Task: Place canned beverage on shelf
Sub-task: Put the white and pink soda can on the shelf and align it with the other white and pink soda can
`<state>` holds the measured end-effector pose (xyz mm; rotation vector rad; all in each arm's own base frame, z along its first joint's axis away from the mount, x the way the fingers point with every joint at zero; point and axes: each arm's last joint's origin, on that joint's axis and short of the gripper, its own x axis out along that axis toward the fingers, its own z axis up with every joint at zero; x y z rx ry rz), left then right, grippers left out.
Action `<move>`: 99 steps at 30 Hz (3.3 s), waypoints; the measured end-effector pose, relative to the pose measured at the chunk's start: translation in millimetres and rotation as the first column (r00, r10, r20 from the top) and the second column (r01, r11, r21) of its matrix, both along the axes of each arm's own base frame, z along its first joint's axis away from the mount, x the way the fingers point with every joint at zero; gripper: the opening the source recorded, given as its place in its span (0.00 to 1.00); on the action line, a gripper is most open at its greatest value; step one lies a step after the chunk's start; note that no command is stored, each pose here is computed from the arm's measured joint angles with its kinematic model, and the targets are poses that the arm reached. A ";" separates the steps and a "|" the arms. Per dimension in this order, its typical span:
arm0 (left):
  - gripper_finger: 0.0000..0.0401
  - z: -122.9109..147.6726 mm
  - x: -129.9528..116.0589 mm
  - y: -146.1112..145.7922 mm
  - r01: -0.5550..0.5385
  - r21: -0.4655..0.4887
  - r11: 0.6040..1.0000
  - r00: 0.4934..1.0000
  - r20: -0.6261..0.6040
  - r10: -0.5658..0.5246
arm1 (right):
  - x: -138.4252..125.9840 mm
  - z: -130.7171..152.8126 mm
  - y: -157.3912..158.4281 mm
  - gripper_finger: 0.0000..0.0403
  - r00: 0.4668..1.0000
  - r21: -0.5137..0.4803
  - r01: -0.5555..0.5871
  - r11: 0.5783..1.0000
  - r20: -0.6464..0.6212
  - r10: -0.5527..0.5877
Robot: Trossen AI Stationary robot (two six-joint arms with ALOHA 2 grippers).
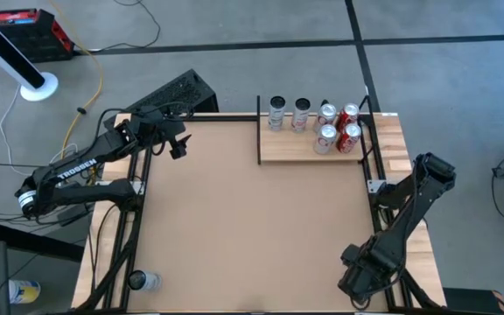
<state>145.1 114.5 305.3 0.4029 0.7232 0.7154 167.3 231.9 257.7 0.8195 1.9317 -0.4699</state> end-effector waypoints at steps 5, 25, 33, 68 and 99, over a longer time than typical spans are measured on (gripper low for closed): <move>0.87 0.0 0.0 -0.1 0.001 0.000 1.000 1.000 -0.001 -0.001 | 9.0 13.5 -13.1 0.69 0.998 0.033 -0.055 0.998 0.024 0.054; 0.87 1.8 0.7 0.4 0.003 0.016 1.000 1.000 0.013 -0.003 | 112.8 23.5 -191.9 0.69 0.887 -0.214 -0.391 0.895 0.170 0.428; 0.87 1.9 0.8 0.4 0.003 0.016 1.000 1.000 0.014 -0.003 | 125.0 8.8 -245.5 0.69 0.860 -0.230 -0.462 0.857 0.118 0.496; 0.87 1.9 1.4 0.1 0.021 0.006 1.000 0.999 0.024 -0.021 | 52.9 39.5 -193.7 0.93 0.918 -0.486 -0.229 0.843 0.180 0.354; 0.87 1.2 1.0 0.0 0.012 -0.006 1.000 1.000 0.027 -0.011 | 38.5 -52.4 -154.6 0.94 0.578 -0.767 0.547 0.337 0.636 0.511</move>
